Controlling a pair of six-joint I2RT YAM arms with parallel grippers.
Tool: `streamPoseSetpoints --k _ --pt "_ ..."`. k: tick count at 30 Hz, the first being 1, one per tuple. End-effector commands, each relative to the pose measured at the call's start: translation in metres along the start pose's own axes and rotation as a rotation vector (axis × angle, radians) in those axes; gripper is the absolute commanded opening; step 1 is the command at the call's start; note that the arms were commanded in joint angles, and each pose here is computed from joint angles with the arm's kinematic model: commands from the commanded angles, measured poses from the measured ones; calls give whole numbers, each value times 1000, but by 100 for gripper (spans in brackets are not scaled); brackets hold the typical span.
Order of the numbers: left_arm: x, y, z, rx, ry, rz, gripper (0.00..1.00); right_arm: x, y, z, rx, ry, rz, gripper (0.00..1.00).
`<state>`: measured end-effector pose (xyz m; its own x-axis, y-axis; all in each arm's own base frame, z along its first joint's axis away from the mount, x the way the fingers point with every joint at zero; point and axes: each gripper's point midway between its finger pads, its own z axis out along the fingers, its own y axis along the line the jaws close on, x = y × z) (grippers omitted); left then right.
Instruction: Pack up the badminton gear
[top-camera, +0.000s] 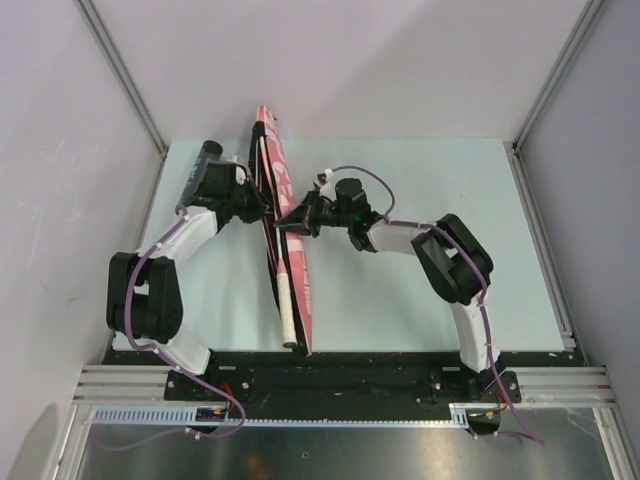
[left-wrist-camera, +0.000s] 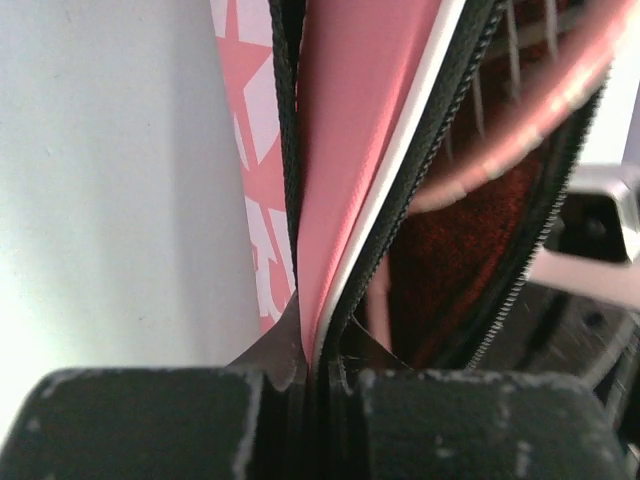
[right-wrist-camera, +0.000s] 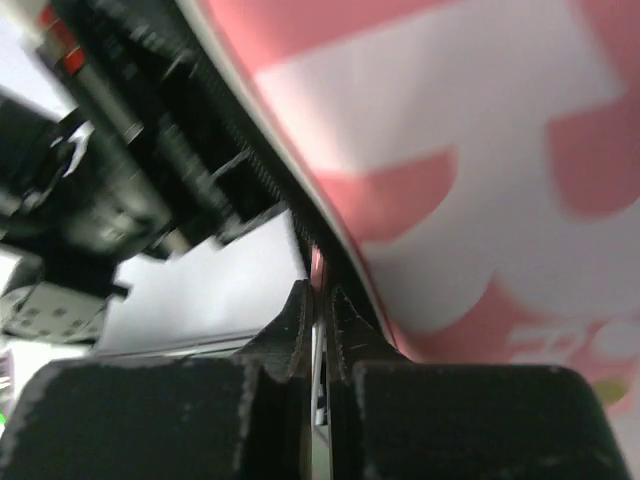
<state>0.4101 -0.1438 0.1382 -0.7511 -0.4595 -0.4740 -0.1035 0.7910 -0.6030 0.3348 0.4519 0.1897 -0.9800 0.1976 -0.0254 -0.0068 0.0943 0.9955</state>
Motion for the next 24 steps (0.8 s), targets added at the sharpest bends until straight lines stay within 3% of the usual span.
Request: streamPoseSetpoints --k 1,5,10,13,16,17,20,24 --pt "8 -22 -14 99 22 72 0 -41 -20 17 87 -44 -211 0" --pt "13 -23 -16 110 34 90 0 -64 -43 16 230 -68 -371 0" --pt "13 -24 -18 115 30 96 0 -86 -53 11 267 -57 -423 0" --pt "12 -24 -19 115 26 102 0 -102 -55 5 351 -75 -514 6" --pt "13 -25 -19 116 29 101 0 -100 -58 -3 467 -63 -577 26" --pt "13 -25 -19 117 28 103 0 -92 -59 -7 500 -39 -566 38" --pt "12 -25 -19 114 24 102 0 -62 -37 -16 513 -1 -600 54" --pt "12 -27 -20 121 26 95 0 -32 -23 -44 573 -8 -636 59"
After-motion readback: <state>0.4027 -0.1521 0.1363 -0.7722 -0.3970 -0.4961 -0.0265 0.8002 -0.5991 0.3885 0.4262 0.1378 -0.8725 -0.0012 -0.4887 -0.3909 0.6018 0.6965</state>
